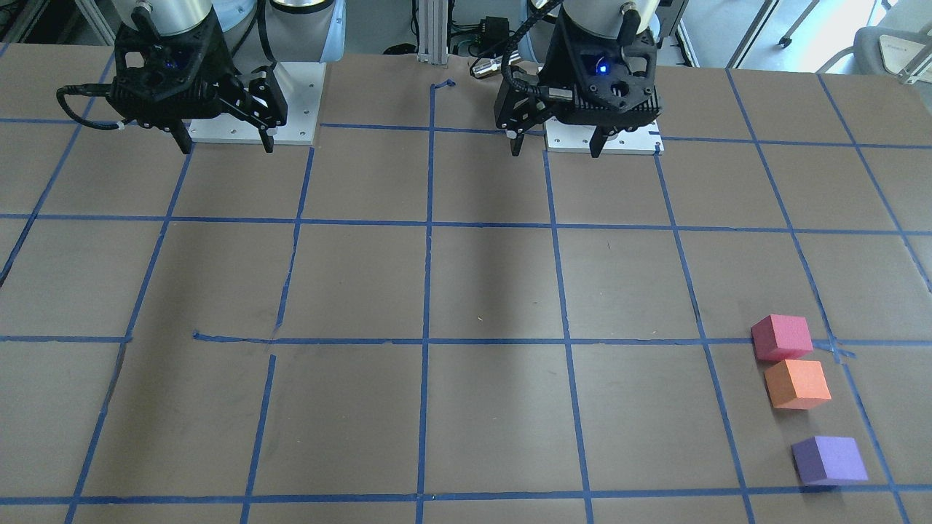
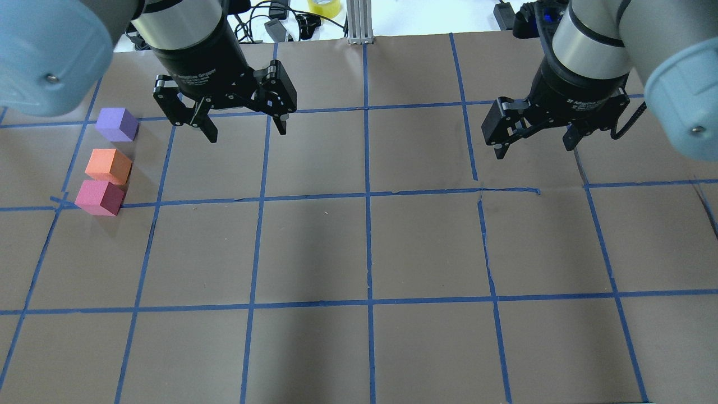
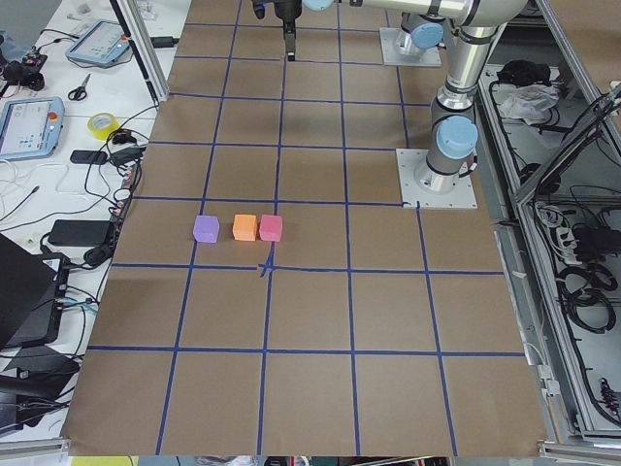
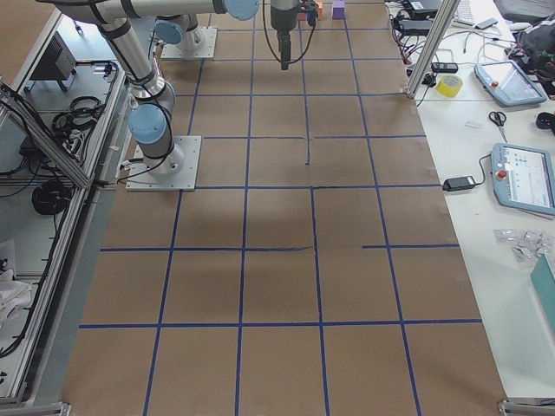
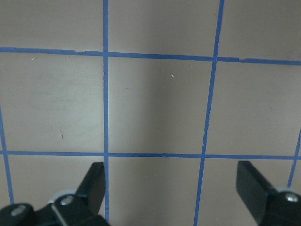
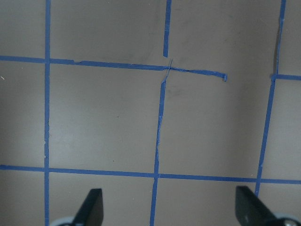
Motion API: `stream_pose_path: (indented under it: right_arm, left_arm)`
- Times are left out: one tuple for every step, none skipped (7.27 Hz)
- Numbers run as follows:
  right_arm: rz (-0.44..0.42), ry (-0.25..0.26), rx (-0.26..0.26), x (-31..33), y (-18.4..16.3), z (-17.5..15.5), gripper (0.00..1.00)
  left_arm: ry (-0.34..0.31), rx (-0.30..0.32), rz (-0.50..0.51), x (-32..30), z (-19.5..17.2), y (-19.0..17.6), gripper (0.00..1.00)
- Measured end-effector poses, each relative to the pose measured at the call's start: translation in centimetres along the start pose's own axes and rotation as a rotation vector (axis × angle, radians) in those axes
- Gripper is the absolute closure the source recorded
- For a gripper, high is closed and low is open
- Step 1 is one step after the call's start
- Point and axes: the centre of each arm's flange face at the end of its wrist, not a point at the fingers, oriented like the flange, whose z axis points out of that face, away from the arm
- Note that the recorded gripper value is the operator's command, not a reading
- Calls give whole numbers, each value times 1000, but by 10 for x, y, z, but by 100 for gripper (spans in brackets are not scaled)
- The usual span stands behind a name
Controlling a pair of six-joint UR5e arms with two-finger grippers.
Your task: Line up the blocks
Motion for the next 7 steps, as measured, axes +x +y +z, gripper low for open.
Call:
stream_pose_path:
  right_arm:
    - [1, 0, -1, 0, 0, 0, 0]
    - [2, 0, -2, 0, 1, 0, 0]
    - [3, 2, -2, 0, 1, 0, 0]
    - [3, 5, 0, 0, 0, 0, 0]
    - [3, 9, 3, 0, 0, 0, 0]
    - [4, 12, 5, 1, 0, 0, 0]
    - [5, 14, 6, 1, 0, 0, 0]
  left_arm:
    - [-1, 17, 0, -25, -14, -2, 0]
    - [10, 42, -29, -53, -26, -7, 0]
    - [5, 51, -56, -83, -30, -15, 0]
    - [4, 43, -70, -106, -26, -21, 0]
    - [4, 35, -65, -111, -22, -21, 0]
    - [-2, 29, -44, -104, -19, -16, 0]
    - [-6, 28, -26, -96, -15, -12, 0]
